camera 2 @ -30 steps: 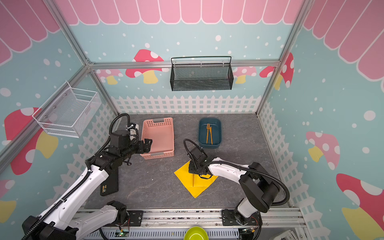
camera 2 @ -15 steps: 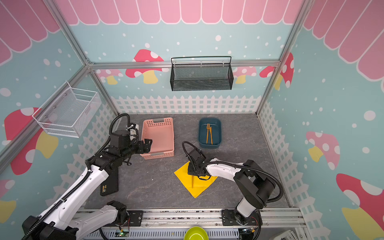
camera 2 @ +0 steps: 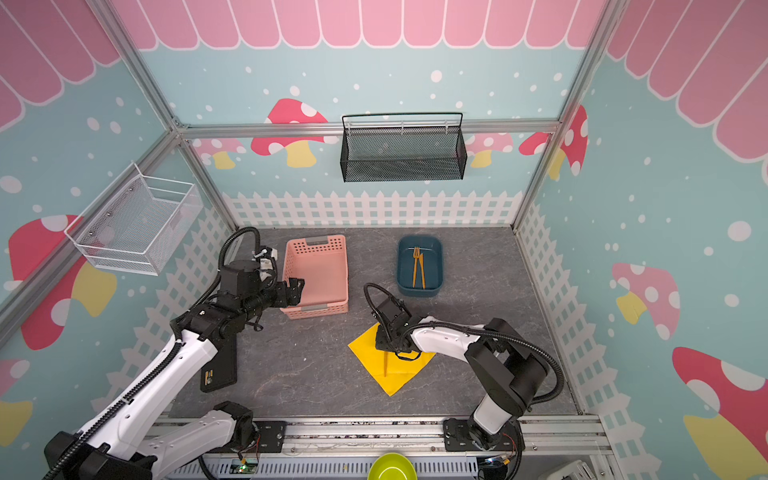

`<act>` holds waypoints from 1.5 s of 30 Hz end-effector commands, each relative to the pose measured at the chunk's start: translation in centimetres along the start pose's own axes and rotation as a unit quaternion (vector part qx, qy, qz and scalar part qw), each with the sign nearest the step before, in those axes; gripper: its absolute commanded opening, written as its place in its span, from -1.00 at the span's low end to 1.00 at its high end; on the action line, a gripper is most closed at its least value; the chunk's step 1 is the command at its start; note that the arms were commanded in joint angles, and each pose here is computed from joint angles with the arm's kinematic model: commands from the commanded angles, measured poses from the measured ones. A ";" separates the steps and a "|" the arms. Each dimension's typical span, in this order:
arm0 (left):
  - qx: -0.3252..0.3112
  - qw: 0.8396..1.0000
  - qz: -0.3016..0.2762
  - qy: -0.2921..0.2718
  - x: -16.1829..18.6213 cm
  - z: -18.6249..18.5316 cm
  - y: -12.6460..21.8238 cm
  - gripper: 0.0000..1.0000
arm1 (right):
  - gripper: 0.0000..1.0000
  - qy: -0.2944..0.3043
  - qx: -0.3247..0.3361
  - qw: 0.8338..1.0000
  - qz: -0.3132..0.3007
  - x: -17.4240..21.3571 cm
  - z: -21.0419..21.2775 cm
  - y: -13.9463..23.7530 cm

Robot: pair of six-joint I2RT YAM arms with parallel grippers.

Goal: Place the utensils on the paper napkin and roll it up
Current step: 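Lower the spoon onto the napkin center with the right gripper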

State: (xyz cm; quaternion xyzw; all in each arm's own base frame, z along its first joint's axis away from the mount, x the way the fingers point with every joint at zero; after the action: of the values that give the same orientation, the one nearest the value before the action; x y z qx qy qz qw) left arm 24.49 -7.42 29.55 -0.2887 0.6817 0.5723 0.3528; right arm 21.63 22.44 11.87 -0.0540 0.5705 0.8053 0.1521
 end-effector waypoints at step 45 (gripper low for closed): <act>-0.012 1.000 0.006 -0.001 0.2 0.2 0.0 0.87 | -0.88 0.013 0.019 0.999 -0.025 -1.1 1.1 -0.5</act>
State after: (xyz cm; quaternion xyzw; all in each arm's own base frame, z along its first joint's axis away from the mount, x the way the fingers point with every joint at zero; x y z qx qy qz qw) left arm 24.56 -7.39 29.46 -0.2891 0.6796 0.5758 0.3508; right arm 22.67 23.13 11.54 -0.0679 0.5788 0.7966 0.1605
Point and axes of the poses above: each gripper's point midway between its finger pads, its own y axis back along the fingers, its own z axis along the line the jaws close on, x = y × z, the point moved 10 cm from there along y, back along the fingers, and after that the axes turned 4 degrees about -y, right-handed, at the moved point
